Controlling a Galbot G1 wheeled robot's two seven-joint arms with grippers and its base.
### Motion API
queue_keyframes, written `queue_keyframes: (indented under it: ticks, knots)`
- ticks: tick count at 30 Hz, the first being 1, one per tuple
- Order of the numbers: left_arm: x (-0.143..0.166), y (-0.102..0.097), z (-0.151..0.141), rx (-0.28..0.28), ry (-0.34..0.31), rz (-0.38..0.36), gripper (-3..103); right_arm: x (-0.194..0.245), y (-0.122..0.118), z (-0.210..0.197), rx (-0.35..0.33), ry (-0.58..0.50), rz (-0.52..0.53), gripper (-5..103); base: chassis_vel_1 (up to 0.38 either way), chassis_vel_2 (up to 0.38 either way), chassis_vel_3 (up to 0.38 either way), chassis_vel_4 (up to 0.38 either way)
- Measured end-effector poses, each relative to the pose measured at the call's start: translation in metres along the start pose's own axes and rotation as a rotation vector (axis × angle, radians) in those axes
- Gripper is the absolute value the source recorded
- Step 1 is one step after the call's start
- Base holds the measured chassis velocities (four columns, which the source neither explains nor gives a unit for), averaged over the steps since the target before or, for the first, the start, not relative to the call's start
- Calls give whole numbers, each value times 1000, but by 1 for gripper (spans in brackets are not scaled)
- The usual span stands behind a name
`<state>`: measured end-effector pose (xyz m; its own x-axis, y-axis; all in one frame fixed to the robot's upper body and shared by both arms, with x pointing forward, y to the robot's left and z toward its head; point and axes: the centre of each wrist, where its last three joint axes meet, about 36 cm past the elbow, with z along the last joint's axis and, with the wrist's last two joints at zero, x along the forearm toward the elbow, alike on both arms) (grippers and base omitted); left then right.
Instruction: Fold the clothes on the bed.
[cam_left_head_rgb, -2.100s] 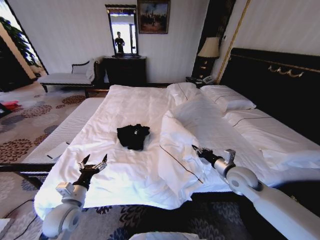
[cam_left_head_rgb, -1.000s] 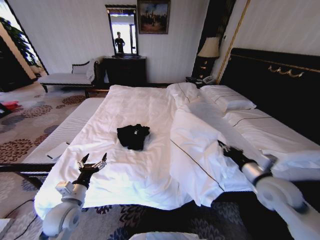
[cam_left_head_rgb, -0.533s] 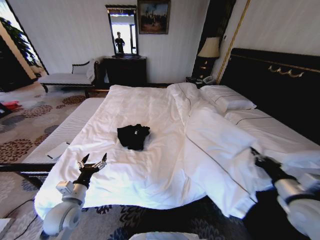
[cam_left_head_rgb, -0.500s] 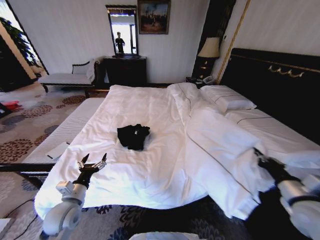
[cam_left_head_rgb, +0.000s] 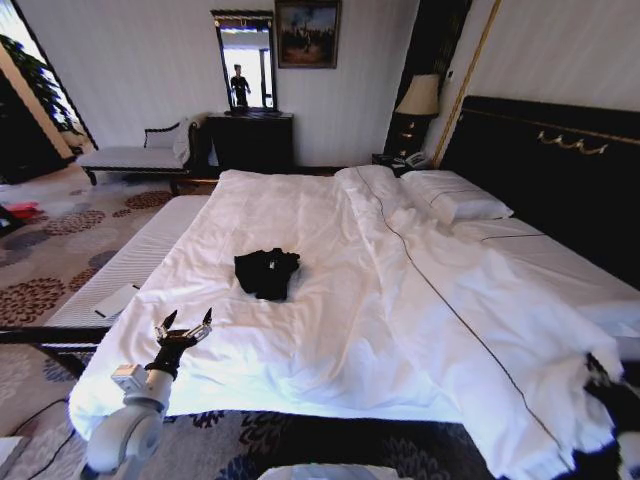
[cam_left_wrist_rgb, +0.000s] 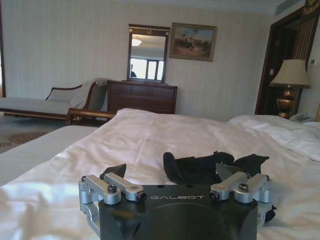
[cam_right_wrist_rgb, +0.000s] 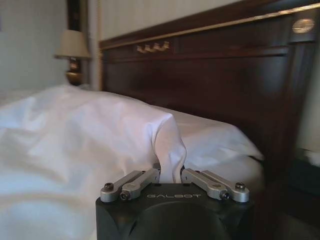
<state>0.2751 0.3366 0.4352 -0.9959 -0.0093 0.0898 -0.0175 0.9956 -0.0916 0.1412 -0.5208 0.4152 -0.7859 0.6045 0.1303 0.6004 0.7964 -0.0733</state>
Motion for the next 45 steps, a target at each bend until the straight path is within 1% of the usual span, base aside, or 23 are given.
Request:
queue_keyframes:
  ticks: [4, 5, 7, 10, 13, 17, 18, 20, 24, 28, 31, 37, 40, 41, 42, 44, 45]
  knots:
    - [1, 2, 5, 3, 10, -9, 100, 6, -11, 19, 16, 0, 41, 3, 0, 0, 0, 0]
    - [-1, 1, 7, -4, 12, -9, 100, 9, -16, 33, 38, -2, 58, 3, 0, 0, 0, 0]
    - [-1, 1, 7, -7, 11, -7, 100, 10, -17, 38, 43, 0, 65, 3, 0, 0, 0, 0]
    - [-3, 1, 5, -18, 6, -1, 100, 15, -23, 62, 61, 19, 96, 3, 0, 0, 0, 0]
    - [-3, 1, 4, -21, 4, 0, 100, 17, -27, 71, 78, 26, 107, 3, 0, 0, 0, 0]
    - [-3, 1, 4, -24, 6, 0, 100, 22, -38, 98, 121, 60, 132, 3, 0, 0, 0, 0]
    - [-3, 1, 4, -24, 6, 0, 100, 22, -38, 98, 121, 60, 132, 3, 0, 0, 0, 0]
    - [-3, 0, 6, -26, 10, 0, 100, 25, -40, 115, 131, 83, 142, 3, 0, 0, 0, 0]
    - [-2, -1, 7, -28, 14, 3, 100, 23, -37, 134, 130, 101, 155, 3, 0, 0, 0, 0]
    - [-1, -4, 6, -33, 14, 9, 100, 12, -24, 157, 112, 127, 172, 3, 0, 0, 0, 0]
    - [0, -6, 4, -36, 13, 12, 100, 6, -21, 169, 122, 140, 172, 3, 0, 0, 0, 0]
    - [2, -6, 5, -45, 18, 13, 100, -10, -27, 186, 146, 153, 177, 3, 0, 0, 0, 0]
    - [2, -7, 5, -47, 19, 17, 100, -12, -28, 186, 149, 153, 175, 3, 0, 0, 0, 0]
    - [3, -10, 5, -48, 18, 21, 100, -13, -26, 184, 147, 147, 169, 1, 0, 0, 0, 0]
    - [3, -11, 4, -47, 17, 22, 100, -11, -23, 180, 141, 138, 162, 6, 0, 0, 0, 0]
    - [3, -12, 4, -46, 16, 23, 100, -9, -19, 177, 133, 132, 157, 6, 0, 0, 0, 0]
    - [3, -12, 4, -46, 16, 23, 100, -7, -16, 175, 127, 129, 154, 12, 0, 0, 0, 0]
